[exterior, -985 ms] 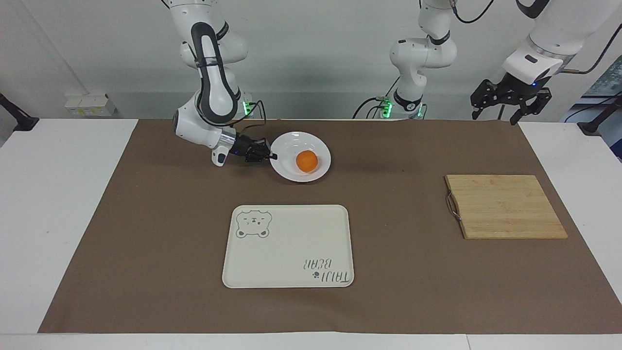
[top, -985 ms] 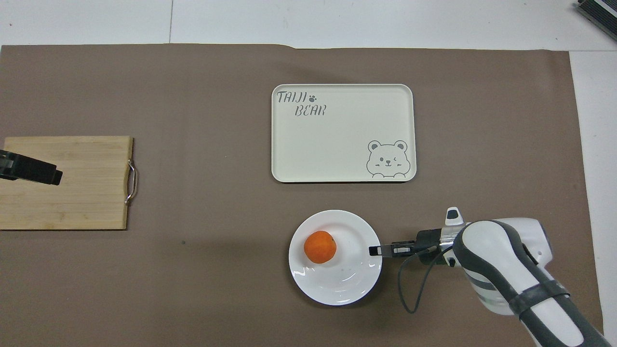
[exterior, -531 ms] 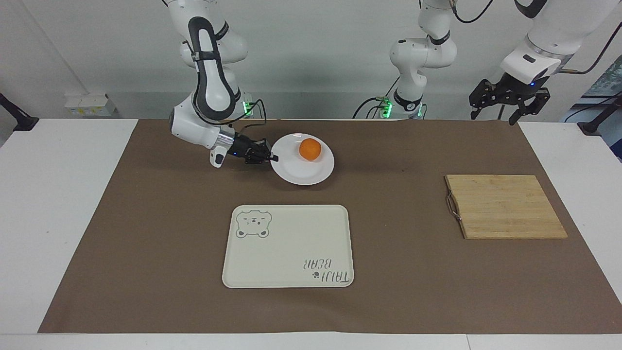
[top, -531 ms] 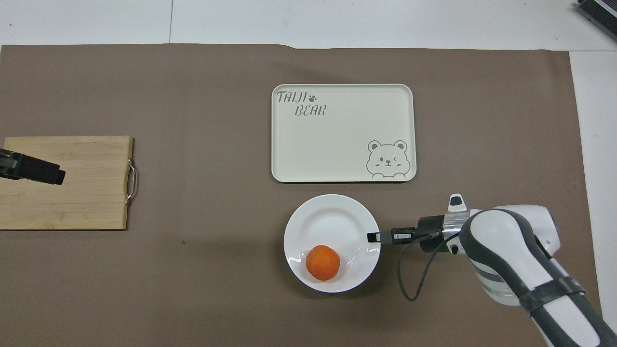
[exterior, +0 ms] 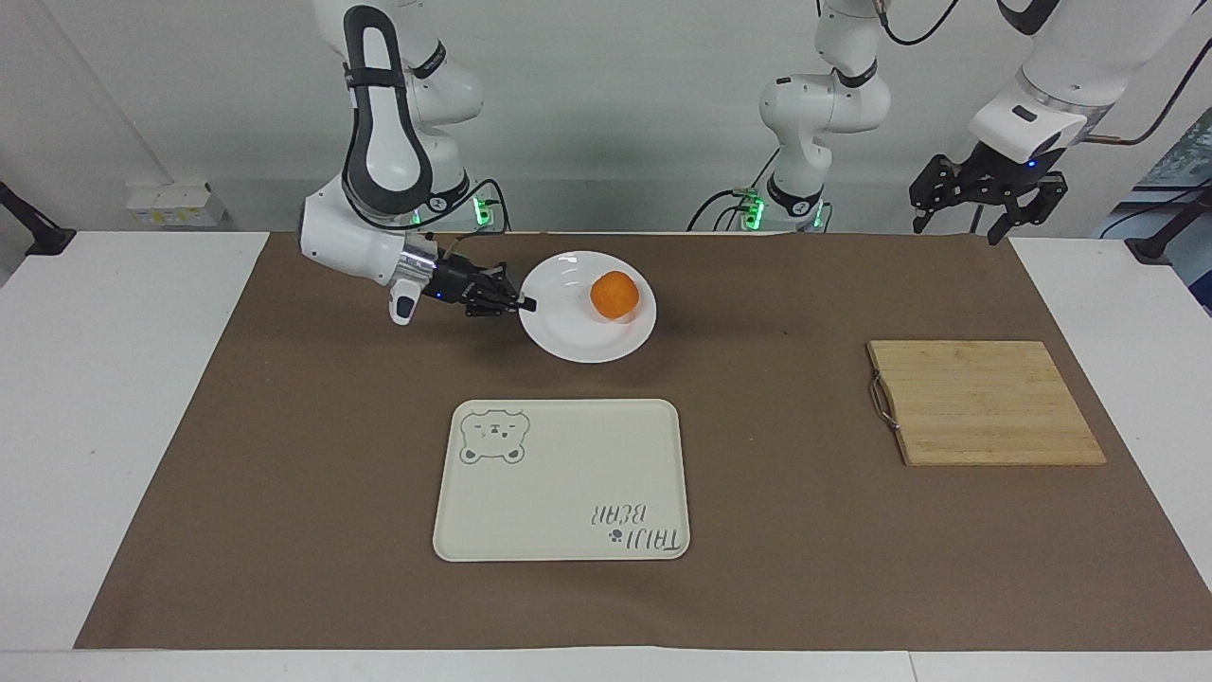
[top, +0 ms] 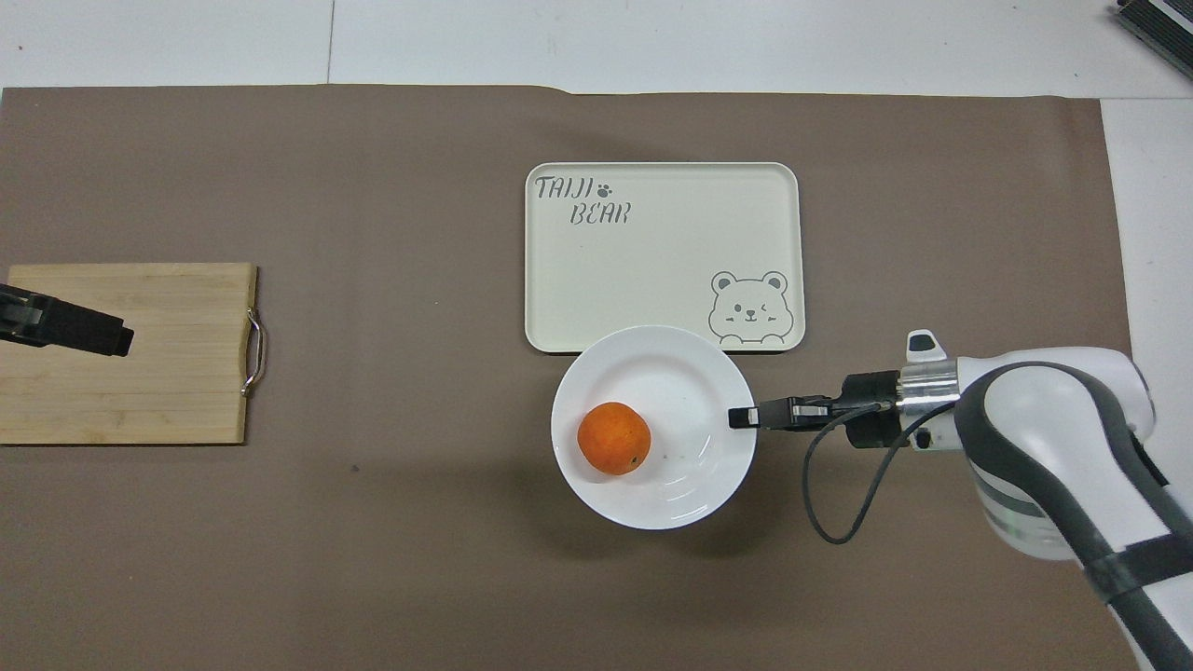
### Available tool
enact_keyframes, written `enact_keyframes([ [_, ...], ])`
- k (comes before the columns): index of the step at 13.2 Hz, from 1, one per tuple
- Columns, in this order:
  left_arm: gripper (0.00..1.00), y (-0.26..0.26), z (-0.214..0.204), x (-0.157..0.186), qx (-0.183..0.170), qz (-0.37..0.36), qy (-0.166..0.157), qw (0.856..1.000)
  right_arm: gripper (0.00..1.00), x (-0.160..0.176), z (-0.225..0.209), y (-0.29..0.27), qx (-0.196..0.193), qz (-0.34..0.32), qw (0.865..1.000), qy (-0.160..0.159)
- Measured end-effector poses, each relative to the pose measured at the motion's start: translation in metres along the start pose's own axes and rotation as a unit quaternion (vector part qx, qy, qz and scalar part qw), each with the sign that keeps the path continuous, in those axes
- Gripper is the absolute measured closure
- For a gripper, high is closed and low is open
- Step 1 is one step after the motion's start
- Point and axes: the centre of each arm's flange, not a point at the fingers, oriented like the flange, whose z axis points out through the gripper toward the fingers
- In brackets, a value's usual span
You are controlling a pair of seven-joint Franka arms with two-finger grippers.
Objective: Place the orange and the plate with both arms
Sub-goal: 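Slide the plate with the right gripper onto the cream tray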
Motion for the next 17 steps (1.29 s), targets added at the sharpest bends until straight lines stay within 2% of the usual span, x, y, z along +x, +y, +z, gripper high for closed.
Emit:
enact_keyframes([
  [4,0.0,0.001,0.0,0.0,0.0,0.001,0.0,1.0,0.96,0.019,-0.031,-0.004,0.009,-0.006,1.0,0.012],
  [6,0.0,0.001,0.0,0.0,0.0,0.001,0.0,1.0,0.96,0.037,-0.043,-0.006,0.0,0.001,1.0,0.02],
  [13,0.0,0.002,0.0,0.0,0.0,0.001,0.0,1.0,0.96,0.102,-0.058,-0.027,-0.01,0.045,0.998,0.044],
  [17,0.0,0.003,0.0,0.001,0.0,0.003,0.0,1.0,0.96,0.135,-0.054,-0.009,-0.014,0.059,0.997,0.05],
])
